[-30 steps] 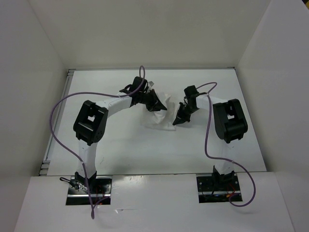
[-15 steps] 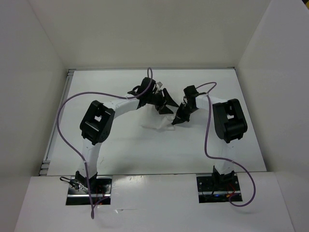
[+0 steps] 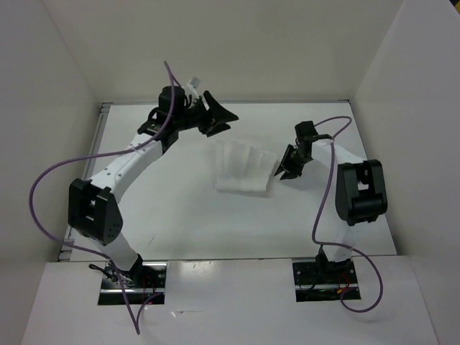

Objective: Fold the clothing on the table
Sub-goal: Fold the skirt

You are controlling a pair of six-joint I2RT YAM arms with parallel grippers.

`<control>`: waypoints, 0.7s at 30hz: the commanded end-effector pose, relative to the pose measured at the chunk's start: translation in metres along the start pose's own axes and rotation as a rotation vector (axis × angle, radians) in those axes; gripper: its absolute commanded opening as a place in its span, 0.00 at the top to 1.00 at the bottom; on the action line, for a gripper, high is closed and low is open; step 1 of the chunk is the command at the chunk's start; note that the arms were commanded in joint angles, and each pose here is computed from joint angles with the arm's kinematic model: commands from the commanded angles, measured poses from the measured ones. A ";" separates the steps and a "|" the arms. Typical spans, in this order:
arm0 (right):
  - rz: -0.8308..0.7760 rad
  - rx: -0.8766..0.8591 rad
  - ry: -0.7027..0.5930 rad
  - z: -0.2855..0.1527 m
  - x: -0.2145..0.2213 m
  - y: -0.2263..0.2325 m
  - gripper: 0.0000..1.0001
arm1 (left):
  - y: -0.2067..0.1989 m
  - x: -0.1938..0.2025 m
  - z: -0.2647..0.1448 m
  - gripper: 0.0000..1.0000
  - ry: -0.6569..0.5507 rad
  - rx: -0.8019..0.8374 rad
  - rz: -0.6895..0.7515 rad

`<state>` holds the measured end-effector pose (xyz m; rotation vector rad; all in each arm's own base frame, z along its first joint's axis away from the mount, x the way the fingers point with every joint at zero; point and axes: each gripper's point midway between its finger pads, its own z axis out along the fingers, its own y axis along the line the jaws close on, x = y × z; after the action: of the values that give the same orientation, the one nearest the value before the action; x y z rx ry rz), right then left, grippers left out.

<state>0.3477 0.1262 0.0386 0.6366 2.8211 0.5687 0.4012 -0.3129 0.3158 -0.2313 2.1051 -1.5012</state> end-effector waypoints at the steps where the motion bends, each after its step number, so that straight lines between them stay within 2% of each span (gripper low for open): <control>1: -0.010 0.055 -0.165 -0.058 -0.019 -0.009 0.62 | 0.084 0.015 -0.013 0.36 -0.012 -0.221 0.013; 2: -0.006 0.056 -0.190 -0.071 -0.019 -0.010 0.62 | 0.107 0.022 -0.021 0.36 0.003 -0.277 0.006; 4: -0.016 0.030 -0.228 -0.086 -0.027 0.001 0.60 | 0.128 0.031 -0.027 0.36 0.027 -0.322 -0.002; 7: -0.038 -0.052 -0.202 -0.094 -0.022 0.021 0.60 | 0.137 0.043 -0.029 0.36 0.076 -0.324 0.022; 11: -0.090 -0.280 -0.091 -0.090 -0.001 0.069 0.60 | 0.167 0.067 -0.024 0.36 0.193 -0.357 -0.002; 16: -0.118 -0.356 0.002 -0.060 0.017 0.086 0.60 | 0.192 0.088 -0.025 0.37 0.250 -0.399 -0.038; 21: -0.082 -0.343 0.113 -0.020 0.037 0.066 0.60 | 0.225 0.101 -0.024 0.37 0.269 -0.459 -0.061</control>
<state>0.3365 0.1826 0.0946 0.4411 2.7301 0.9786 0.3470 -0.2564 0.1062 -0.2959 2.6244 -1.1359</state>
